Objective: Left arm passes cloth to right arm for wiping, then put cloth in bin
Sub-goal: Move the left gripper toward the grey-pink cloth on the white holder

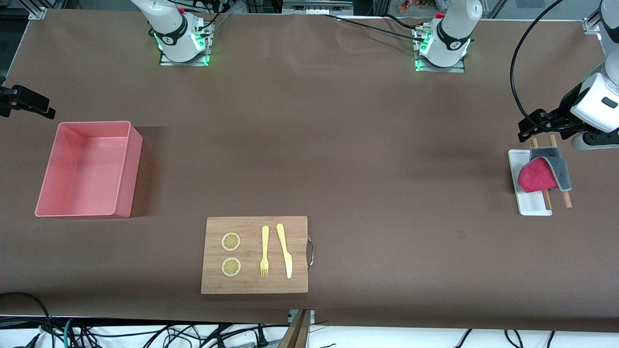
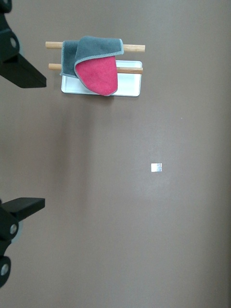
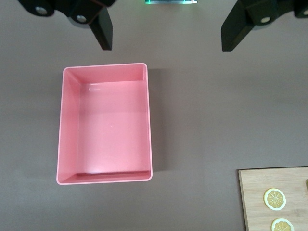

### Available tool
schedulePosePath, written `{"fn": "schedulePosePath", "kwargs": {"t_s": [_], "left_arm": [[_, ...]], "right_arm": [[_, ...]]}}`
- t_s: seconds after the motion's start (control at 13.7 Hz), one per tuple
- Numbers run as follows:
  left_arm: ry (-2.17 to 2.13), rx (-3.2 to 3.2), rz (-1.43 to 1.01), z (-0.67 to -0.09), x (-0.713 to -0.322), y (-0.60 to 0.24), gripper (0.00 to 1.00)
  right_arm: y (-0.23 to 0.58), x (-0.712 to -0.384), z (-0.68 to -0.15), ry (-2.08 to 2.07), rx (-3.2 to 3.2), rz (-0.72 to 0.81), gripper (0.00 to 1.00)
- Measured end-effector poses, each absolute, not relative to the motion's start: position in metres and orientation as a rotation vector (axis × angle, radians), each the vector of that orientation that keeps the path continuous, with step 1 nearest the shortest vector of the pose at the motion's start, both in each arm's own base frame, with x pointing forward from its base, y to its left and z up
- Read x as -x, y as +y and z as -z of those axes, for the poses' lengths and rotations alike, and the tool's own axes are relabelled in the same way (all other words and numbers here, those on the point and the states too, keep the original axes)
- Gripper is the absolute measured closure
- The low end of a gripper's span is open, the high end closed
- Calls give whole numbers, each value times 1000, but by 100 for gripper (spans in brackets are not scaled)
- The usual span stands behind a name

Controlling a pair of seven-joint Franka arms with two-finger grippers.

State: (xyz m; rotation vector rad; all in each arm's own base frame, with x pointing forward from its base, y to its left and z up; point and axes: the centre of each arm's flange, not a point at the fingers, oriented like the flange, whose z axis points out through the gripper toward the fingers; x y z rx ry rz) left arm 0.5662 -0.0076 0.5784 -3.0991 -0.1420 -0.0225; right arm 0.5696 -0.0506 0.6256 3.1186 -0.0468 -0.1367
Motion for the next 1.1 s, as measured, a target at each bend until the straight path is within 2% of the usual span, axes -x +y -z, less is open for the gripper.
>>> {"fn": "schedulePosePath", "kwargs": {"t_s": [1.1], "left_arm": [[-125, 3092, -160, -543, -571, -14, 0]], "right_arm": [[-57, -569, -625, -66, -3118, 137, 0]]}}
